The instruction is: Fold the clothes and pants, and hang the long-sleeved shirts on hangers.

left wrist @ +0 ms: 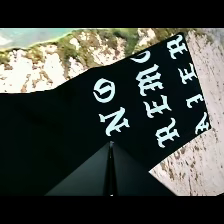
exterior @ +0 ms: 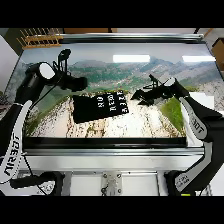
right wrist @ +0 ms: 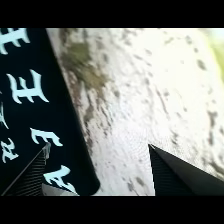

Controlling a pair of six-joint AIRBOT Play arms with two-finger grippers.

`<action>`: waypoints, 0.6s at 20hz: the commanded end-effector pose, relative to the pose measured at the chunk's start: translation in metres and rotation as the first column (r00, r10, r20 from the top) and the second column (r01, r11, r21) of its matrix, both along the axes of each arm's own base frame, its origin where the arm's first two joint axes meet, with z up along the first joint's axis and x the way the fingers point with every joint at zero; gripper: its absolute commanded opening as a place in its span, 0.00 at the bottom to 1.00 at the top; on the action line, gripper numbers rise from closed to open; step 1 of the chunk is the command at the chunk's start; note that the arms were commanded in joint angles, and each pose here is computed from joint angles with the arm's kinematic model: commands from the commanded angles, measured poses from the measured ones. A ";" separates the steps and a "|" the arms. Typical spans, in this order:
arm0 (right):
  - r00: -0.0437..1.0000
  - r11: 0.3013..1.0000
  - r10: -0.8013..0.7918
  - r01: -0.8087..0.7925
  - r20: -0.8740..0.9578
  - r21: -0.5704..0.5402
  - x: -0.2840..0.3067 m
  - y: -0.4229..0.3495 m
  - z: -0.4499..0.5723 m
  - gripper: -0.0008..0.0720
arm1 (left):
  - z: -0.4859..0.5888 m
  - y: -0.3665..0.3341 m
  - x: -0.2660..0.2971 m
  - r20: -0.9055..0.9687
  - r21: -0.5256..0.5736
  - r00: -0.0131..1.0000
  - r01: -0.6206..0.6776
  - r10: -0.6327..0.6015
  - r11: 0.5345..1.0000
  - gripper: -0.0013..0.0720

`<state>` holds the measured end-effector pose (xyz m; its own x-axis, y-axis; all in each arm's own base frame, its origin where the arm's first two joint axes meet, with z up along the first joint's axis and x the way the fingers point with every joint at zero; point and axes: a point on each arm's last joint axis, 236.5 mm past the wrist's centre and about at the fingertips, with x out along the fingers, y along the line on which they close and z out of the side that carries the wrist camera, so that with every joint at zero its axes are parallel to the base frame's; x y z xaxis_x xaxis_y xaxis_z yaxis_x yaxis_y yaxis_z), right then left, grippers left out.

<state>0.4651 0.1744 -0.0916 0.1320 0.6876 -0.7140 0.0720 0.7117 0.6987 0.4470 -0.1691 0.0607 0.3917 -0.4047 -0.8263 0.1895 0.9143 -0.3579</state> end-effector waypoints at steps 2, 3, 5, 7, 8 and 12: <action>0.997 0.988 0.081 -0.079 -0.012 0.130 -0.009 0.069 -0.010 1.00 | -0.002 -0.009 -0.002 0.011 0.002 1.000 0.015 -0.015 1.000 0.02; 0.994 0.985 0.107 -0.105 -0.006 0.140 -0.012 0.086 -0.009 1.00 | -0.002 -0.009 -0.002 0.010 0.002 1.000 0.015 -0.015 1.000 0.02; 0.986 0.974 0.166 -0.166 0.013 0.154 -0.020 0.120 -0.006 0.99 | -0.002 -0.009 -0.002 0.009 0.002 1.000 0.015 -0.015 1.000 0.02; 0.971 0.961 0.229 -0.237 0.072 0.144 -0.024 0.143 -0.002 0.71 | -0.002 -0.009 -0.003 0.009 0.002 1.000 0.016 -0.016 1.000 0.02; 0.963 0.957 0.244 -0.258 0.111 0.135 -0.021 0.148 0.001 0.49 | -0.002 -0.009 -0.003 0.008 0.002 1.000 0.016 -0.016 1.000 0.02; 0.948 0.963 0.249 -0.265 0.200 0.057 0.008 0.114 0.042 0.03 | -0.004 -0.009 -0.005 -0.002 0.004 1.000 0.020 -0.020 1.000 0.02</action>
